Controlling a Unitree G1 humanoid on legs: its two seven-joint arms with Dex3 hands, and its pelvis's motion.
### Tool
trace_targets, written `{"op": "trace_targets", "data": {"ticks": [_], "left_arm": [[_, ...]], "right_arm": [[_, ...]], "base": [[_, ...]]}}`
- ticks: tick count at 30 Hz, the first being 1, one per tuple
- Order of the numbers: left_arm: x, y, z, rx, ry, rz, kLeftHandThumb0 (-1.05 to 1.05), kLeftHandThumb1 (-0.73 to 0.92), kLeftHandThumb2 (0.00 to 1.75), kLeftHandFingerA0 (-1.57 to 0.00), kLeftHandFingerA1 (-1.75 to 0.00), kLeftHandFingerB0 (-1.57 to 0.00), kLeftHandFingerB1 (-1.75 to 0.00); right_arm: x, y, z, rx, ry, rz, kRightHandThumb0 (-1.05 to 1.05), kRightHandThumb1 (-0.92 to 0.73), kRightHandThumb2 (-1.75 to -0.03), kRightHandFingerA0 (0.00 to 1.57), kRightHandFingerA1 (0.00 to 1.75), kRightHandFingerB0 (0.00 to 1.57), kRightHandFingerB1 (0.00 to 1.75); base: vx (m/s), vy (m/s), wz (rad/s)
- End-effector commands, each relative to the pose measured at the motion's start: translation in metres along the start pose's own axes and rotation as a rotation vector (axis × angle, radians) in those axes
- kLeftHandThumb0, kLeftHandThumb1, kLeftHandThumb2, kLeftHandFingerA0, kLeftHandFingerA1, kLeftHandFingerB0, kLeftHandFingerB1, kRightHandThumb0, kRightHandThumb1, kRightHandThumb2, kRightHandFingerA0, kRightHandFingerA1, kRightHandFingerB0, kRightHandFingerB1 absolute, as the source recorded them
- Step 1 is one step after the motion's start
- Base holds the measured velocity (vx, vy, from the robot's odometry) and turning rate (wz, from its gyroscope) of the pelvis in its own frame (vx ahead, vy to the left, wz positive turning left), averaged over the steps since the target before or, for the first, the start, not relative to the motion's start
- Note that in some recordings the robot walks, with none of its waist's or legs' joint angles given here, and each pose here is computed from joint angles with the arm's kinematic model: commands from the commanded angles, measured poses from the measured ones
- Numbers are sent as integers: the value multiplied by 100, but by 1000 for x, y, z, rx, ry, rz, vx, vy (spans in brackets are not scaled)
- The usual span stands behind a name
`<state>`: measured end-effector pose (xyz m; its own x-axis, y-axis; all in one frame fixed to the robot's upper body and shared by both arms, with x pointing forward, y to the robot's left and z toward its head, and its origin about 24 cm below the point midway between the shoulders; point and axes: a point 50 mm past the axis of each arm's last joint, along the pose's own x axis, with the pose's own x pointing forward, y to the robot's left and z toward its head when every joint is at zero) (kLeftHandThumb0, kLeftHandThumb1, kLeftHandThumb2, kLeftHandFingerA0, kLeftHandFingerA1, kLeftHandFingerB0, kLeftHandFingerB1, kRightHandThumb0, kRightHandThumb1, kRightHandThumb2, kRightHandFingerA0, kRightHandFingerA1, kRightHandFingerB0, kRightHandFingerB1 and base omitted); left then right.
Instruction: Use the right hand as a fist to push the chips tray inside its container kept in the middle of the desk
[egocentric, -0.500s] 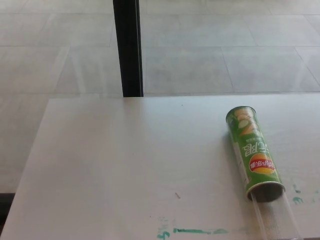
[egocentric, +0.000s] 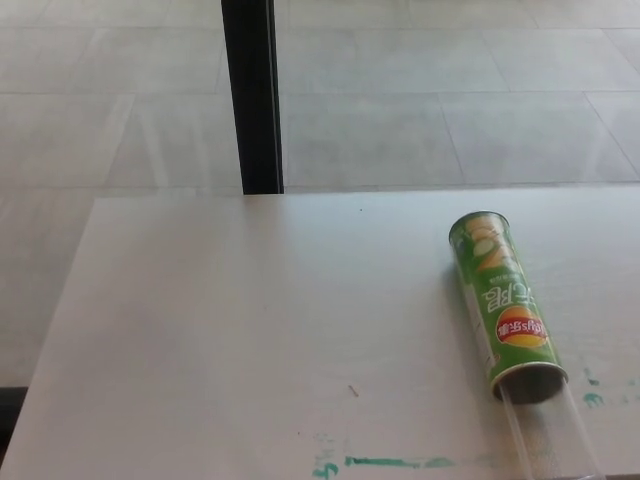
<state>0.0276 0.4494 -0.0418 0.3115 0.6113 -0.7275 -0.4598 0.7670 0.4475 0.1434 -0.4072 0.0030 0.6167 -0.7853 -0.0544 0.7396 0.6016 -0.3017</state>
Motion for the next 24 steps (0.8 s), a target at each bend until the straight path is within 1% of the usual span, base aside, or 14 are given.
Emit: {"op": "trace_targets", "data": {"ticks": [1,3,4,5,7,10,13,14,15,17,20,21,23,24], "left_arm": [[-2,8,5,-23,-27,6,-69,82,64,-52,-55,-43,-43],[-2,8,5,-10,-25,10,-69,83,64,-52,-53,-43,-42],[-2,8,5,-8,-24,11,-69,82,64,-52,-53,-44,-43],[-2,7,5,-4,-24,11,-69,82,64,-52,-52,-44,-43],[-2,7,5,-8,-23,6,-69,82,64,-50,-51,-42,-42],[-1,7,3,-35,-14,10,-69,82,64,-52,-55,-44,-43],[-2,7,2,-52,-21,8,-69,81,64,-54,-57,-44,-44],[-2,7,3,-50,-24,7,-66,64,102,-50,-65,-39,-57],[-2,7,3,-48,-28,2,-69,81,64,-53,-58,-41,-44],[-2,7,4,-16,-26,6,-69,83,64,-53,-56,-45,-44],[-1,7,3,-22,-20,12,-67,83,64,-53,-52,-43,-43],[-2,7,3,-41,-24,6,-68,82,65,-53,-54,-41,-42],[-2,7,3,-40,-28,3,-67,82,64,-52,-54,-41,-43],[-2,9,3,-32,-24,13,-67,83,64,-53,-54,-42,-43]], "right_arm": [[2,-6,48,159,-209,-83,-57,-76,-63,71,60,49,39],[-2,-4,70,191,-309,-79,-52,-77,-63,71,57,47,41],[-8,1,86,213,-385,-36,-54,-78,-64,66,58,42,42],[-11,4,92,249,-411,-14,-53,-78,-63,65,59,44,42],[-20,11,105,269,-447,34,-55,-79,-63,69,55,44,42],[-32,22,122,292,-504,86,-57,-79,-63,73,54,49,42],[-47,32,136,313,-543,171,-61,-78,-63,71,55,47,42],[-54,35,139,313,-556,203,-61,-63,-97,65,67,42,56],[-60,38,142,314,-569,239,-60,-80,-64,71,56,45,43],[-80,46,148,324,-593,343,-60,-82,-64,70,57,47,41],[-95,50,151,307,-612,436,-61,-84,-65,69,57,47,41],[-107,53,154,316,-638,527,-60,-85,-65,66,62,45,42],[-113,53,154,268,-657,561,-62,-86,-66,67,60,44,41],[-122,54,152,229,-693,640,-57,-87,-67,66,60,43,41]], "base": [[0,0,0],[0,0,0],[0,0,0],[0,0,0],[0,0,0],[0,0,0],[0,0,0],[0,0,0],[0,0,0],[0,0,0],[0,0,0],[0,0,0],[0,0,0],[0,0,0]]}}
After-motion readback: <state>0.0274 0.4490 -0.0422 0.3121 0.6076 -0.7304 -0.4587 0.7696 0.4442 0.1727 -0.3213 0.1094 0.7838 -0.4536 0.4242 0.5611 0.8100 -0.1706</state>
